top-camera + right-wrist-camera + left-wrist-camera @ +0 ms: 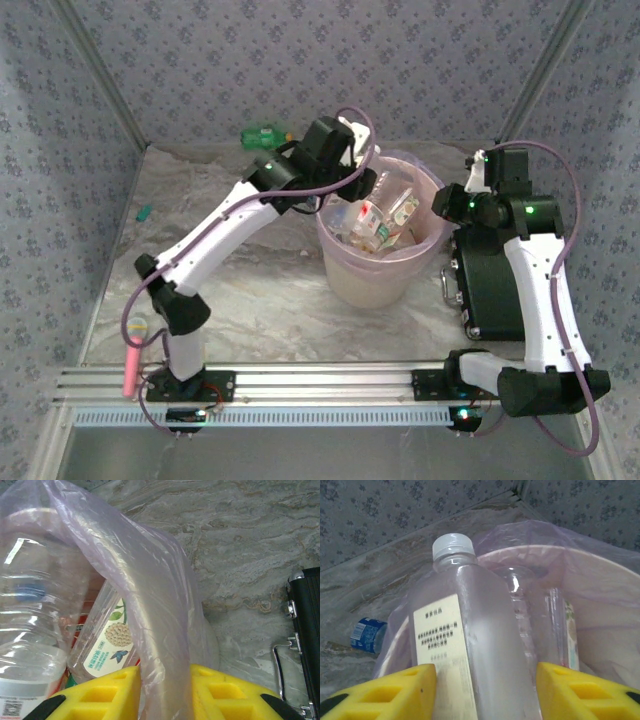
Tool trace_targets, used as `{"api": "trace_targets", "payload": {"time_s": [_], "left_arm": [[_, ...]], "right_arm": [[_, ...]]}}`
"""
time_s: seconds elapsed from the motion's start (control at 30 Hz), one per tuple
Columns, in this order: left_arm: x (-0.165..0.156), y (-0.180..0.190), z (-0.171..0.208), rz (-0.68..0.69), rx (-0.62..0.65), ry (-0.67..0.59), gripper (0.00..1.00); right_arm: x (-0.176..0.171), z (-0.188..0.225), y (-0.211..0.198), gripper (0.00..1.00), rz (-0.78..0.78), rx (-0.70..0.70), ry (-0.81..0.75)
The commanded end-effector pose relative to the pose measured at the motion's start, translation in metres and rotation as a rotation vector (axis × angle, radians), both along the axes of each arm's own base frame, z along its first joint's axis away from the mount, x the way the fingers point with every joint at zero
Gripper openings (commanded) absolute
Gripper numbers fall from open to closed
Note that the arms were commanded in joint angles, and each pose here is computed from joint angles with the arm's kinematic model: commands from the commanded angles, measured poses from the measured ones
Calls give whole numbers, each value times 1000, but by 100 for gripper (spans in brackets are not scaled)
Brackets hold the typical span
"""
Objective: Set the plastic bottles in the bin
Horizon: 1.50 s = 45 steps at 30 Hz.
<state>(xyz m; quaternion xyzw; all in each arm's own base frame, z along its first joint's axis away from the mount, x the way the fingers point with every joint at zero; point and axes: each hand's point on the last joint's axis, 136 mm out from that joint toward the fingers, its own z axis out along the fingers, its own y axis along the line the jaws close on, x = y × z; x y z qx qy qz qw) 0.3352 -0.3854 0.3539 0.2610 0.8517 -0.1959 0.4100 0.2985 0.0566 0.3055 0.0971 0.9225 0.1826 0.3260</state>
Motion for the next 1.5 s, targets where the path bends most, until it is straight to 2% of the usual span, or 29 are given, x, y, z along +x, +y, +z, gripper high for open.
{"api": "trace_targets", "payload": {"time_s": [0.0,0.13,0.3,0.5,0.63,0.73,0.93,1.07,1.13,1.27,1.47], "left_arm": [[0,4,-6,-2,41,18,45],[-13,8,-28,-12,46,93,35],[-29,23,-47,3,54,163,29],[-29,39,-66,39,84,199,27],[-22,37,-72,47,127,192,29],[-18,31,-53,37,87,151,37],[-13,27,29,11,-146,-5,65],[-9,45,85,41,-309,-100,87],[-2,64,100,92,-364,-134,93],[38,114,79,258,-477,-54,99],[103,158,-5,485,-656,189,100]], "right_arm": [[0,-2,0,30,5,-9,1],[0,-4,0,30,6,-15,6],[2,-1,0,30,10,-13,1],[6,4,4,30,20,0,-15],[5,5,6,30,23,4,-18],[5,7,7,30,26,9,-23],[6,8,10,30,30,13,-28],[6,6,9,30,25,5,-21],[6,5,9,30,25,2,-20],[5,6,10,30,29,7,-22],[4,6,12,30,37,4,-24]]}}
